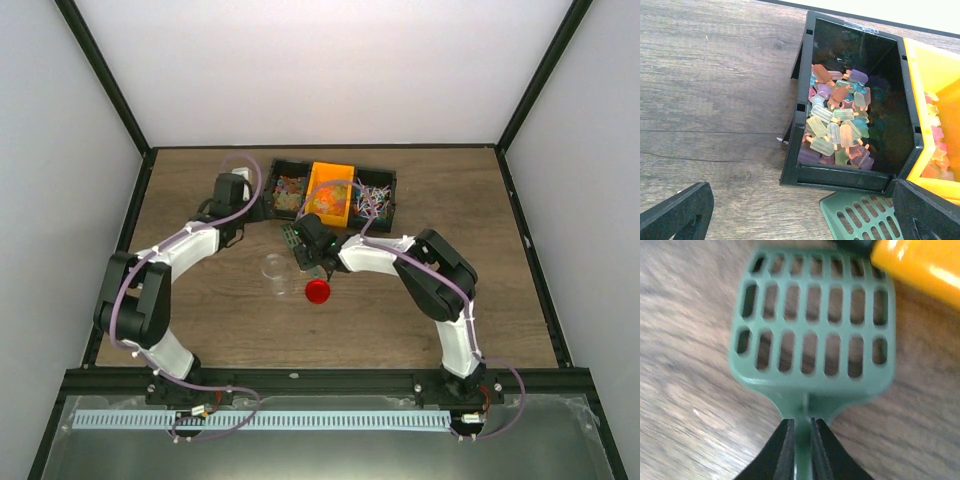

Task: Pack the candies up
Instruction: Pick up the spatula from the center of the board.

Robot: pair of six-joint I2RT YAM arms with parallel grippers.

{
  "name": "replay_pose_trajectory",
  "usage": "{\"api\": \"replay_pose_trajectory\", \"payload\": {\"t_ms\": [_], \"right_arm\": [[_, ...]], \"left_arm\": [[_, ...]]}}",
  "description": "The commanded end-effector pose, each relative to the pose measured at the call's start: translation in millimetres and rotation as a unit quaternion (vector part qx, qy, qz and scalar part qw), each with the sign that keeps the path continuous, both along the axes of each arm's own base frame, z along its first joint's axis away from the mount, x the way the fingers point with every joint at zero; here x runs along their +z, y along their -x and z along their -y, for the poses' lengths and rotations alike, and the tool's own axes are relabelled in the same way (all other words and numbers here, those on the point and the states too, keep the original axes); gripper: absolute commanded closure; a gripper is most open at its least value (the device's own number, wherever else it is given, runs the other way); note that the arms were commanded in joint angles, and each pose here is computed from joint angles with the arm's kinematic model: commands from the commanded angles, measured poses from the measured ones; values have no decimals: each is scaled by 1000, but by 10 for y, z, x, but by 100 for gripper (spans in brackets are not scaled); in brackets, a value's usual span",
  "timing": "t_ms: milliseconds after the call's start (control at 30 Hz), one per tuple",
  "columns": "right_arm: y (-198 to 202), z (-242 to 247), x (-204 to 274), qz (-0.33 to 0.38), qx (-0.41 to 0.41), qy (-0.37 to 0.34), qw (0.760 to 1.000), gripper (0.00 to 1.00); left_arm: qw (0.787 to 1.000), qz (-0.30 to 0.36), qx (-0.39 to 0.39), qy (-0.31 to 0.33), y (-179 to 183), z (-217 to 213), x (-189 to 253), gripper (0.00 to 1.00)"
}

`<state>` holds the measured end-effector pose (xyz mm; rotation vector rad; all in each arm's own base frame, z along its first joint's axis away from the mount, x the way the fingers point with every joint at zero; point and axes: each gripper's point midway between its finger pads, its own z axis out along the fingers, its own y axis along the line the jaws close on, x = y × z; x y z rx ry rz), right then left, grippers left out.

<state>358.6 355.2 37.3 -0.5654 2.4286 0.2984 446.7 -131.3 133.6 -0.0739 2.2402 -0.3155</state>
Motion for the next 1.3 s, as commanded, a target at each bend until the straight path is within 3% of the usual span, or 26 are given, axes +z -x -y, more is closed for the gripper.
{"api": "replay_pose_trajectory", "payload": {"t_ms": [0,167,267,800,1000,1167,1267], "right_arm": [[219,352,-312,-37,-9,56,998,91],[383,652,-346,-43,-17,73,996,91],[434,670,-263,-41,-11,60,997,86],[766,1059,-128,-45,-26,63,997,83],[615,913,305,1,-15,28,999,64],[494,770,507,30,8,12,999,28],[402,690,464,43,30,14,999,11]], "left_arm": [[1000,15,-8,12,18,13,80,0],[1000,16,-10,21,17,38,64,0],[999,15,-12,27,20,56,45,0],[998,24,-41,38,50,147,106,0],[997,21,-52,52,57,208,87,0],[997,21,-55,55,88,210,80,0],[997,22,-57,55,101,212,86,0]]}}
